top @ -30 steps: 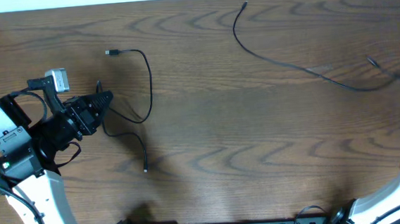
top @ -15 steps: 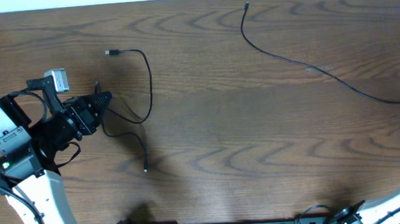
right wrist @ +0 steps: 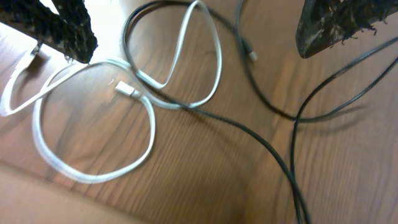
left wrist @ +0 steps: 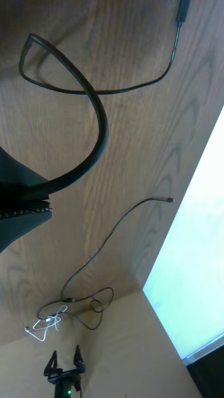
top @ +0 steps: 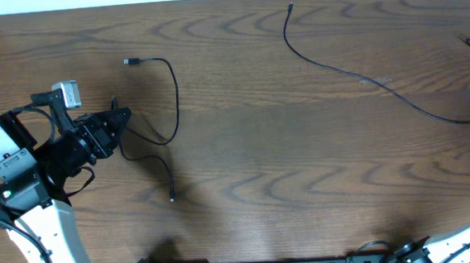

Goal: Untangle cables

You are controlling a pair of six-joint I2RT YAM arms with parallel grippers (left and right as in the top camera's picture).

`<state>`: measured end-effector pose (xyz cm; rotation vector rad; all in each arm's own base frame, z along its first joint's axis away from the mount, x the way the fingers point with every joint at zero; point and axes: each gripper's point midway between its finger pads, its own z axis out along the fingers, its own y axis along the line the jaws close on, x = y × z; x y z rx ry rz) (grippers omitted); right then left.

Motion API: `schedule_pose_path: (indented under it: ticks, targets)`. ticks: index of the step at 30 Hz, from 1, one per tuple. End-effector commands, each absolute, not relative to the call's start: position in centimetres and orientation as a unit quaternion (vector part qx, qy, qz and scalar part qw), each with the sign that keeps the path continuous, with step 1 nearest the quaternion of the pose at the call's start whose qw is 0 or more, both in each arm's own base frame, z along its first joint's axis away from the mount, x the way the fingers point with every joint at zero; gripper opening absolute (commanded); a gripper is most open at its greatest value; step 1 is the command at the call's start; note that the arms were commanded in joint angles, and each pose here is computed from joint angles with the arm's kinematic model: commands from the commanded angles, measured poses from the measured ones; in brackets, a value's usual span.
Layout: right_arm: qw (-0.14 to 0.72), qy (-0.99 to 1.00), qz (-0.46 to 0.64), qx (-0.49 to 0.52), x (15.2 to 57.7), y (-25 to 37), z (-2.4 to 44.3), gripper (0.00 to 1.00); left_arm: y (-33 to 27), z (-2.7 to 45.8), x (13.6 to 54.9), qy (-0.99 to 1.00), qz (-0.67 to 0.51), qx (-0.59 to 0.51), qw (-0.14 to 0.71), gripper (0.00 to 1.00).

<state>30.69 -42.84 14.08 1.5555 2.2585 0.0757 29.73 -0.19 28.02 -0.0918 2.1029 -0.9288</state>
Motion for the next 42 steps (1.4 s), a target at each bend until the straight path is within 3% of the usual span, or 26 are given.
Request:
schedule_pose_path:
  ticks: [1, 4, 6, 11, 13, 16, 18, 22, 26, 30, 35, 42]
  targets:
    - [0.225, 0.782, 0.133, 0.565, 34.1, -39.7, 15.8, 0.99, -0.2, 28.1, 29.7, 0.835, -0.363, -0.028, 0.412, 0.07]
    - [0.297, 0.811, 0.291, 0.412, 40.1, -33.5, 19.4, 0.99, -0.2, 28.1, 29.7, 0.835, -0.363, -0.028, 0.412, 0.07]
    - [0.314, 0.828, 0.326, 0.33, 42.3, -30.0, 20.5, 0.99, -0.2, 28.1, 29.7, 0.835, -0.363, -0.028, 0.412, 0.07]
    - [0.256, 0.911, 0.258, 0.193, 45.5, -22.5, 17.7, 0.99, -0.2, 28.1, 29.7, 0.835, -0.363, -0.028, 0.412, 0.07]
    - [0.181, 0.941, 0.156, 0.24, 45.7, -21.4, 15.0, 0.99, -0.2, 28.1, 29.7, 0.836, -0.363, -0.028, 0.412, 0.07]
    - [0.082, 0.905, -0.019, 0.416, 42.8, -21.9, 13.1, 0.99, -0.2, 28.1, 29.7, 0.835, -0.363, -0.028, 0.412, 0.07]
    - [0.065, 0.851, -0.071, 0.516, 41.9, -20.8, 13.1, 0.99, -0.2, 28.1, 29.7, 0.835, -0.363, -0.028, 0.412, 0.07]
    - [0.018, 0.769, -0.025, 0.639, 42.2, -13.9, 12.7, 0.99, -0.2, 28.1, 29.7, 0.835, -0.363, -0.028, 0.412, 0.08]
    - [-0.014, 0.716, 0.0, 0.698, 42.8, -8.1, 12.4, 0.99, -0.2, 28.1, 29.7, 0.835, -0.363, -0.028, 0.412, 0.07]
    - [0.003, 0.678, -0.013, 0.735, 43.8, -4.4, 11.7, 0.99, -0.2, 28.1, 29.7, 0.835, -0.363, -0.028, 0.412, 0.07]
    - [0.124, 0.71, -0.024, 0.693, 48.1, -1.9, 10.8, 0.91, -0.2, 28.1, 29.7, 0.835, -0.363, -0.028, 0.412, 0.08]
    - [0.186, 0.712, 0.025, 0.676, 51.8, 1.7, 6.7, 0.98, -0.2, 28.1, 29.7, 0.836, -0.363, -0.028, 0.412, 0.07]
